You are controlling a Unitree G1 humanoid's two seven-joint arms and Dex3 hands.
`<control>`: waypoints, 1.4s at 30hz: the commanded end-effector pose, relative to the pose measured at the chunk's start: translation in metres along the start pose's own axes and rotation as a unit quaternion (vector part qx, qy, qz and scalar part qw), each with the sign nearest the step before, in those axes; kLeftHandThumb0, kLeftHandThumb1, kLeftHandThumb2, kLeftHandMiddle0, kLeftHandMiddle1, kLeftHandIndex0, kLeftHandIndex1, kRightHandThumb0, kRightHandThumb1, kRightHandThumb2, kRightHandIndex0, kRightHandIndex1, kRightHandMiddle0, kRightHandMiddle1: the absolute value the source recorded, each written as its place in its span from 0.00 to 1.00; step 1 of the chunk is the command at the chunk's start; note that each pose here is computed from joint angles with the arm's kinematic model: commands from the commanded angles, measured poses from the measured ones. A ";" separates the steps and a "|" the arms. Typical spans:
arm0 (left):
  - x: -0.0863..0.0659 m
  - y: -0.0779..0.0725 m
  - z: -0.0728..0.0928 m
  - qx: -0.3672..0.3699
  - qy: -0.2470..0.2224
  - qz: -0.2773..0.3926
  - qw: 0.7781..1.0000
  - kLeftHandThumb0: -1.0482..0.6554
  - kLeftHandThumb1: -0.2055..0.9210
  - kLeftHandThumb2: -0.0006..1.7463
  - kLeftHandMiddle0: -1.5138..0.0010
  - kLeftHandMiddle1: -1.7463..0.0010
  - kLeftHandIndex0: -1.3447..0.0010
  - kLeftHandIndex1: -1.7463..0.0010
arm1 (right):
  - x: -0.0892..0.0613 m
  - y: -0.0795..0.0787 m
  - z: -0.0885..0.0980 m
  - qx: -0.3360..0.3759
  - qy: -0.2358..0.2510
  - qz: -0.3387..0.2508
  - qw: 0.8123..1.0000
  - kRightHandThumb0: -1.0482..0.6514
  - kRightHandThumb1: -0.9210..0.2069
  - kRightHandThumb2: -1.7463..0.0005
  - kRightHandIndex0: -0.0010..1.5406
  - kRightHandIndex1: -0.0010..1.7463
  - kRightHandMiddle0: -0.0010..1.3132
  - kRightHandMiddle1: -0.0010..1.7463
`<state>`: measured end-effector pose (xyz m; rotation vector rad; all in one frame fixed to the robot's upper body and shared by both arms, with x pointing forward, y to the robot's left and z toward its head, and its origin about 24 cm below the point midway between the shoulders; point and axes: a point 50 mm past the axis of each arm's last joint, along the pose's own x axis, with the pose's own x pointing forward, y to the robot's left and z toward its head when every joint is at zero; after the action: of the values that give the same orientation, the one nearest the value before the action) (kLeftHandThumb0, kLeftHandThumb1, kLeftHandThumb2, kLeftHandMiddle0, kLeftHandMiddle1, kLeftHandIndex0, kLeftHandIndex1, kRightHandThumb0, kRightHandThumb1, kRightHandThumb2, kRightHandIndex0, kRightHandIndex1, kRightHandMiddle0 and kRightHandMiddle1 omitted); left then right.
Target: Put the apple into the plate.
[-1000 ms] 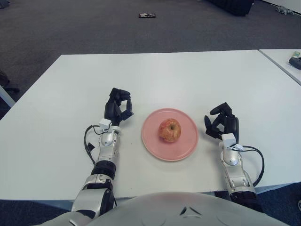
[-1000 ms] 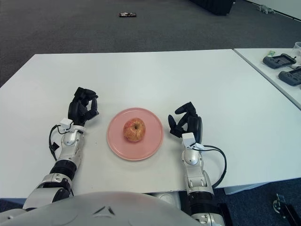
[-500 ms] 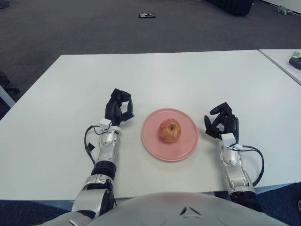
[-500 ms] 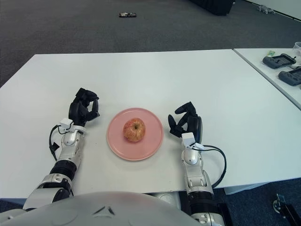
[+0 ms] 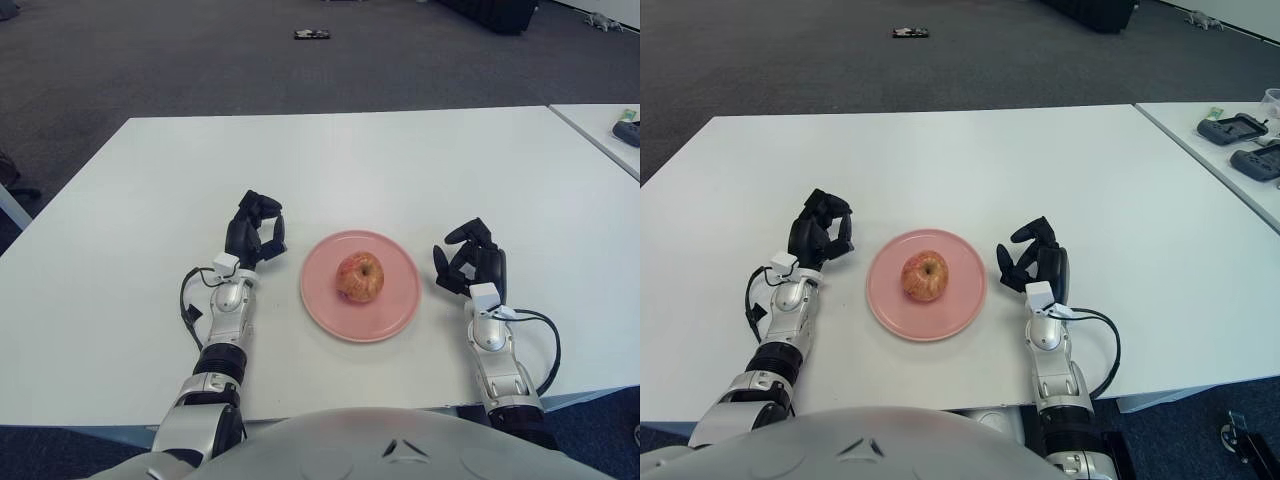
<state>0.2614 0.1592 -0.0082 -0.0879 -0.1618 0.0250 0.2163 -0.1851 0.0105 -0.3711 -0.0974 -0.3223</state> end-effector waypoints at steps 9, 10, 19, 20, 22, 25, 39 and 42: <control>-0.029 0.009 -0.030 0.007 0.087 0.031 0.996 0.36 0.60 0.65 0.46 0.00 0.63 0.00 | 0.004 0.003 0.001 0.015 -0.006 0.006 1.000 0.37 0.38 0.37 0.58 1.00 0.36 1.00; -0.030 0.009 -0.032 0.007 0.091 0.037 0.995 0.36 0.60 0.65 0.46 0.00 0.64 0.00 | 0.004 0.003 0.001 0.016 -0.007 0.007 1.000 0.37 0.38 0.37 0.58 1.00 0.36 1.00; -0.037 0.010 -0.038 0.004 0.111 0.065 0.992 0.36 0.61 0.65 0.44 0.00 0.64 0.00 | 0.004 0.003 -0.001 0.016 -0.004 0.012 1.000 0.37 0.38 0.37 0.59 1.00 0.36 1.00; -0.037 0.010 -0.039 0.003 0.113 0.066 0.991 0.36 0.61 0.65 0.44 0.00 0.64 0.00 | 0.004 0.003 -0.001 0.017 -0.004 0.012 1.000 0.37 0.38 0.37 0.59 1.00 0.36 1.00; -0.038 0.010 -0.039 0.002 0.115 0.067 0.991 0.36 0.61 0.65 0.44 0.00 0.64 0.00 | 0.004 0.003 -0.001 0.017 -0.004 0.013 1.000 0.37 0.38 0.37 0.59 1.00 0.36 1.00; -0.040 0.010 -0.041 -0.006 0.122 0.069 0.990 0.36 0.61 0.65 0.43 0.00 0.64 0.00 | 0.004 0.002 -0.002 0.014 -0.004 0.013 1.000 0.37 0.37 0.37 0.59 1.00 0.36 1.00; -0.045 0.011 -0.043 -0.014 0.128 0.081 0.988 0.36 0.61 0.64 0.44 0.00 0.64 0.00 | 0.005 0.003 -0.003 0.012 0.000 0.016 1.000 0.37 0.37 0.37 0.60 1.00 0.36 1.00; -0.046 0.012 -0.043 -0.011 0.131 0.087 0.988 0.36 0.61 0.64 0.44 0.00 0.64 0.00 | 0.005 0.003 -0.003 0.012 0.000 0.017 1.000 0.37 0.37 0.37 0.60 1.00 0.35 1.00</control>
<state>0.2601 0.1641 -0.0199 -0.0954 -0.0726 0.1242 0.2172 -0.1837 0.0044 -0.3476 -0.0807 -0.2915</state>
